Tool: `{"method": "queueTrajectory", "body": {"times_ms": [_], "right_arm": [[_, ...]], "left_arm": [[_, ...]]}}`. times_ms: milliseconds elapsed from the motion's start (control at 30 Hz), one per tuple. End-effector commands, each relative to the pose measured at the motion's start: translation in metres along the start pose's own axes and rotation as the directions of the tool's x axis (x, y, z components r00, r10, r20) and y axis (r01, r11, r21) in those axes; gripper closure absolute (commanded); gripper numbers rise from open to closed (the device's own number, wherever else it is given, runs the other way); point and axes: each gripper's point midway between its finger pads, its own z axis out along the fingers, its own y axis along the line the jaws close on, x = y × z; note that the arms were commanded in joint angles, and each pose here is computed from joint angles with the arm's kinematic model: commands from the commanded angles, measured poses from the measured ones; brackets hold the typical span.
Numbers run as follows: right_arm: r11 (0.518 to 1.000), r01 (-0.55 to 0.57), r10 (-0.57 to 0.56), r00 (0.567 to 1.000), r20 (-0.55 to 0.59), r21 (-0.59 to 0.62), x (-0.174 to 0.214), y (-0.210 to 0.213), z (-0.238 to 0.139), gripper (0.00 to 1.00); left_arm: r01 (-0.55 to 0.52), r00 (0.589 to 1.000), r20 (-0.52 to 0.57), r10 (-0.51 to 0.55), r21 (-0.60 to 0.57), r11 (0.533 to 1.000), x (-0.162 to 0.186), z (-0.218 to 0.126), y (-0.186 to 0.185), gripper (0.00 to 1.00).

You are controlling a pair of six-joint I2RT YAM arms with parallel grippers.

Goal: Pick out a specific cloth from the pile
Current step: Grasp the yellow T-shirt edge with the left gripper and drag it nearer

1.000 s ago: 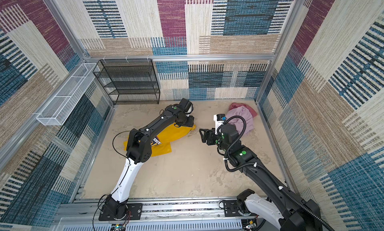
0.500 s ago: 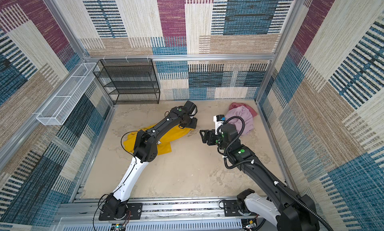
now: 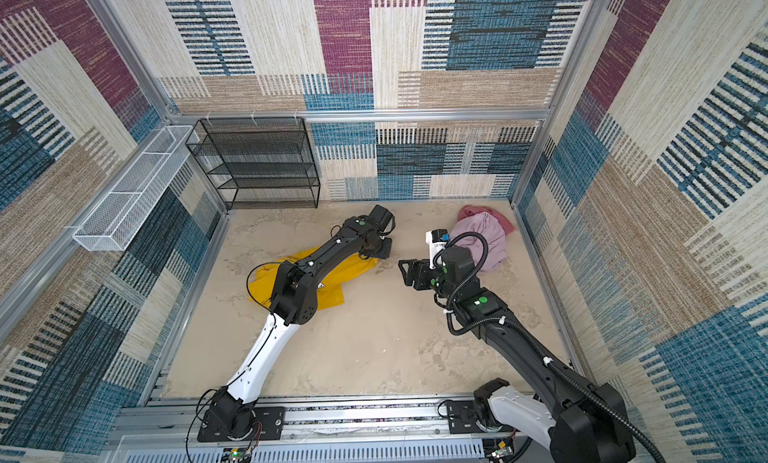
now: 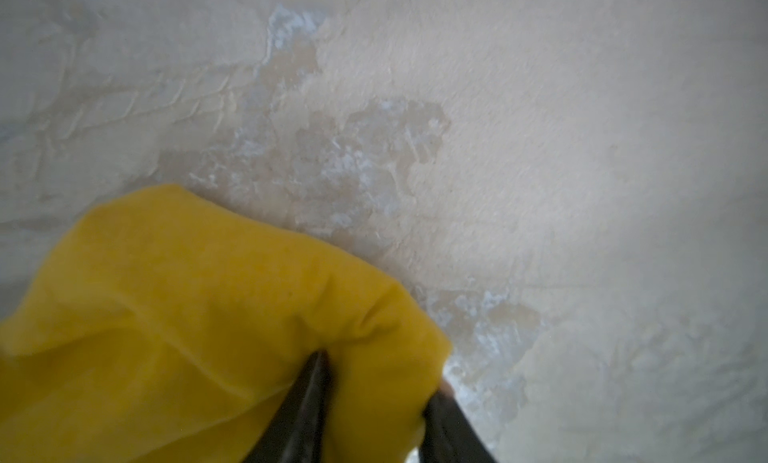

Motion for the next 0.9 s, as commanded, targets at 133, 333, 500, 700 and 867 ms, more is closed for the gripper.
{"method": "queueTrajectory", "body": {"times_ms": [133, 333, 500, 700, 867], "right_arm": [[1.0, -0.012, 0.013, 1.0, 0.02, -0.024, -0.006, 0.003, 0.002, 0.21], [1.0, -0.01, 0.011, 1.0, 0.02, -0.026, -0.008, 0.003, 0.005, 0.21], [0.999, -0.007, 0.008, 1.0, 0.021, -0.033, -0.01, 0.005, 0.006, 0.21], [0.999, 0.021, -0.02, 0.999, 0.037, -0.029, -0.022, 0.009, 0.008, 0.22], [0.999, 0.024, -0.022, 0.999, 0.045, -0.043, -0.028, 0.013, 0.01, 0.22]], "left_arm": [[-0.024, 0.999, -0.049, 0.023, -0.029, 0.999, 0.014, 0.01, 0.007, 1.0], [-0.021, 1.0, -0.003, 0.021, -0.054, 0.998, 0.001, -0.011, 0.01, 1.0], [-0.024, 0.996, 0.078, 0.032, -0.104, 0.994, -0.021, -0.051, 0.018, 1.0], [-0.011, 0.987, 0.16, 0.035, -0.148, 0.989, -0.038, -0.097, 0.029, 1.0], [0.002, 0.974, 0.223, 0.042, -0.197, 0.98, -0.042, -0.141, 0.043, 1.0]]}}
